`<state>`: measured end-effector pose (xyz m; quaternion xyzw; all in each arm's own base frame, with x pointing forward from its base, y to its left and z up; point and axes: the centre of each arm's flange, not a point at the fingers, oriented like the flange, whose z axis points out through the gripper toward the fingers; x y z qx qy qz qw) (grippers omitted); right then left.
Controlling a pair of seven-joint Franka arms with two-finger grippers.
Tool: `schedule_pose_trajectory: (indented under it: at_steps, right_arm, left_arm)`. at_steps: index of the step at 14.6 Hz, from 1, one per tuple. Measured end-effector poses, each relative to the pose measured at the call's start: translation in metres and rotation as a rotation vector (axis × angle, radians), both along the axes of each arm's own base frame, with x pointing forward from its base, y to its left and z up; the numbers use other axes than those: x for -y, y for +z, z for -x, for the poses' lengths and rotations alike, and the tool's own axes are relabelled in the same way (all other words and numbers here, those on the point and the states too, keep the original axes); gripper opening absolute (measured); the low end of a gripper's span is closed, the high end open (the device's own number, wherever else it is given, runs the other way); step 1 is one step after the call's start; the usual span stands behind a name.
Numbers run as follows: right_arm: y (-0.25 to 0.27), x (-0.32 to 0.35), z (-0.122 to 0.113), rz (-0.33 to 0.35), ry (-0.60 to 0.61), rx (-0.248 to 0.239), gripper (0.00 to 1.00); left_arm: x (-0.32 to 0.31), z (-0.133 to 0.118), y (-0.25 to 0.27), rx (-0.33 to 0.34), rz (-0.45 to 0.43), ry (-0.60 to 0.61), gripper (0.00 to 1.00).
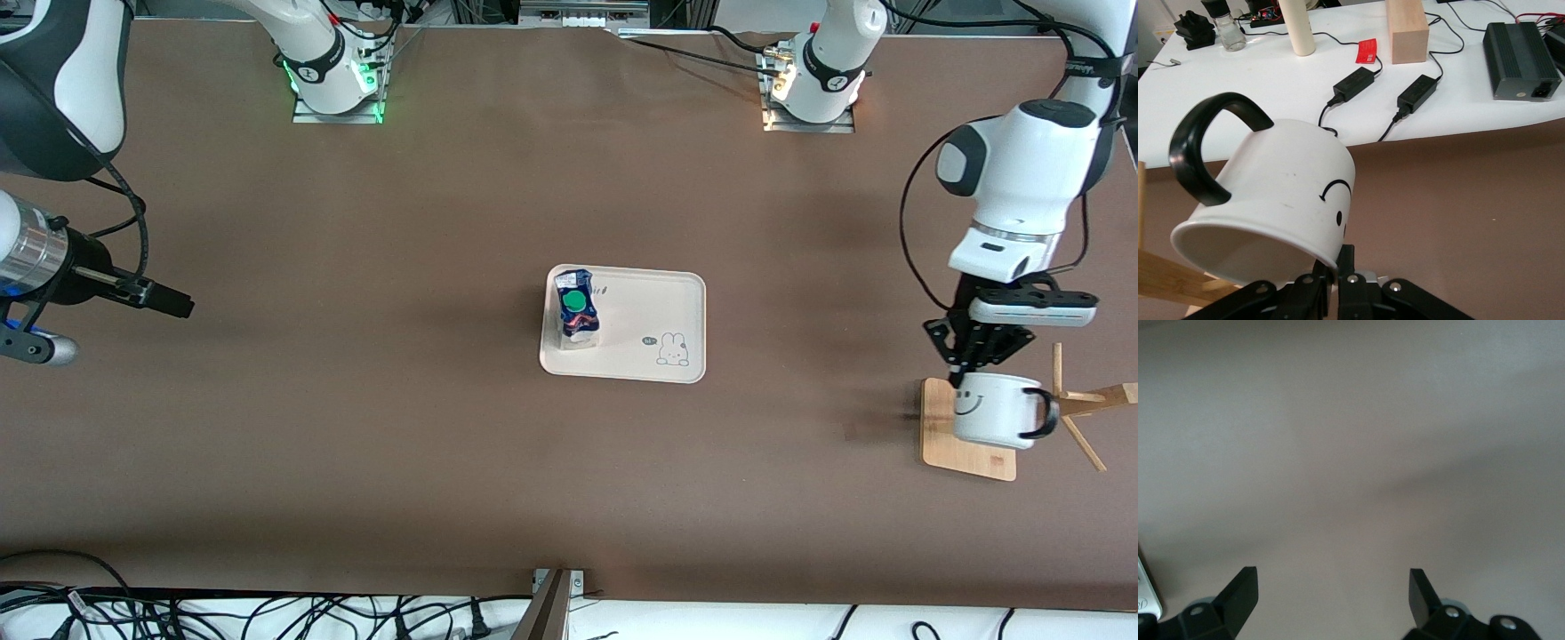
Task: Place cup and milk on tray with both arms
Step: 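Lift the white mug off the stand with the left gripper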
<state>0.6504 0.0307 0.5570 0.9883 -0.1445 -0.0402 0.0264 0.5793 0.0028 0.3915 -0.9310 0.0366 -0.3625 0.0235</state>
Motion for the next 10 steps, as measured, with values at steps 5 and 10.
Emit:
schedule_pose_trajectory:
  at_steps: [5,10]
  right_arm:
    - [0.007,-0.005,0.000,0.001,0.012,0.014,1.00]
    - [0.008,-0.005,0.000,-0.001,0.047,0.015,1.00]
  left_arm:
    - [0.057,0.004,-0.001,-0.126,0.026,-0.054,0.07]
    - [0.138,-0.004,0.022,-0.403,0.007,-0.106,0.07]
